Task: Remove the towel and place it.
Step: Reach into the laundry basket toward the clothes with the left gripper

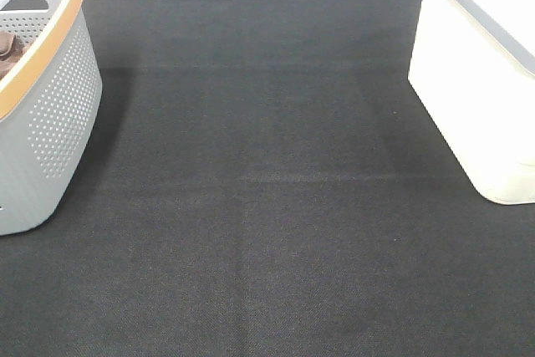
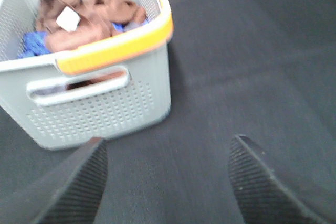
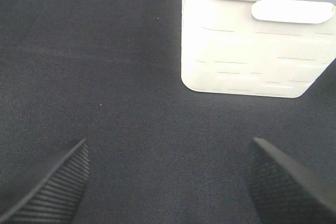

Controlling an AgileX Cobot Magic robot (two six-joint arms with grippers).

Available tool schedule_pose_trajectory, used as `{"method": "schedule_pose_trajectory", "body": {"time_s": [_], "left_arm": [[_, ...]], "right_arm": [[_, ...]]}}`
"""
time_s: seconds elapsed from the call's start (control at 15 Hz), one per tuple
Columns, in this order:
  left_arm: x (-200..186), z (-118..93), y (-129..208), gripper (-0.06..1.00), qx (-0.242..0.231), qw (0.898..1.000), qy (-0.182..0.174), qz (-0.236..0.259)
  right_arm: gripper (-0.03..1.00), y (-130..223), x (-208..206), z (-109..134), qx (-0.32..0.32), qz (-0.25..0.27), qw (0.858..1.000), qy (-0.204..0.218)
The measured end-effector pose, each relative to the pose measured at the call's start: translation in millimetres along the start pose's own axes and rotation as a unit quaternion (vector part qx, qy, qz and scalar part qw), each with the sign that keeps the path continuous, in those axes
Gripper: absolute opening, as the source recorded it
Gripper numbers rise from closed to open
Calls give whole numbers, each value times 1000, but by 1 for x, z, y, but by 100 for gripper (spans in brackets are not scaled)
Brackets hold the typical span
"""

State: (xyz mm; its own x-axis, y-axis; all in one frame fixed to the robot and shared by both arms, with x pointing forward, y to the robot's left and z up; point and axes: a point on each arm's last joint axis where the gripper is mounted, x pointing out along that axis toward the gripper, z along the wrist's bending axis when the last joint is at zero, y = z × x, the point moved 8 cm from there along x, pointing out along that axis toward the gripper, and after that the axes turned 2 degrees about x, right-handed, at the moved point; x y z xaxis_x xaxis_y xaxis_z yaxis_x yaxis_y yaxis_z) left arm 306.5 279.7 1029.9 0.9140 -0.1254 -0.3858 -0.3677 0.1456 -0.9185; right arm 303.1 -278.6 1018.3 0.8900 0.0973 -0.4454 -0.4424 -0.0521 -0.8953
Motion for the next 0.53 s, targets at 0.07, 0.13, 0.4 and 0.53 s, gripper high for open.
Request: {"method": "schedule_pose_trajectory", "body": {"time_s": [0.07,0.13,0.4,0.53], "left_arm": [[-2,3,-10,64,-9,1000,-10,-27],[-2,7,-19,64,-17,999,-19,-48],[30,44,-45,64,-32,995,-95,14],[49,60,-58,64,-28,990,-122,58]], "right_arm": [[77,0,0,0,0,0,1000,0],[77,0,0,0,0,0,1000,0],[77,0,0,0,0,0,1000,0],[77,0,0,0,0,0,1000,0]]}}
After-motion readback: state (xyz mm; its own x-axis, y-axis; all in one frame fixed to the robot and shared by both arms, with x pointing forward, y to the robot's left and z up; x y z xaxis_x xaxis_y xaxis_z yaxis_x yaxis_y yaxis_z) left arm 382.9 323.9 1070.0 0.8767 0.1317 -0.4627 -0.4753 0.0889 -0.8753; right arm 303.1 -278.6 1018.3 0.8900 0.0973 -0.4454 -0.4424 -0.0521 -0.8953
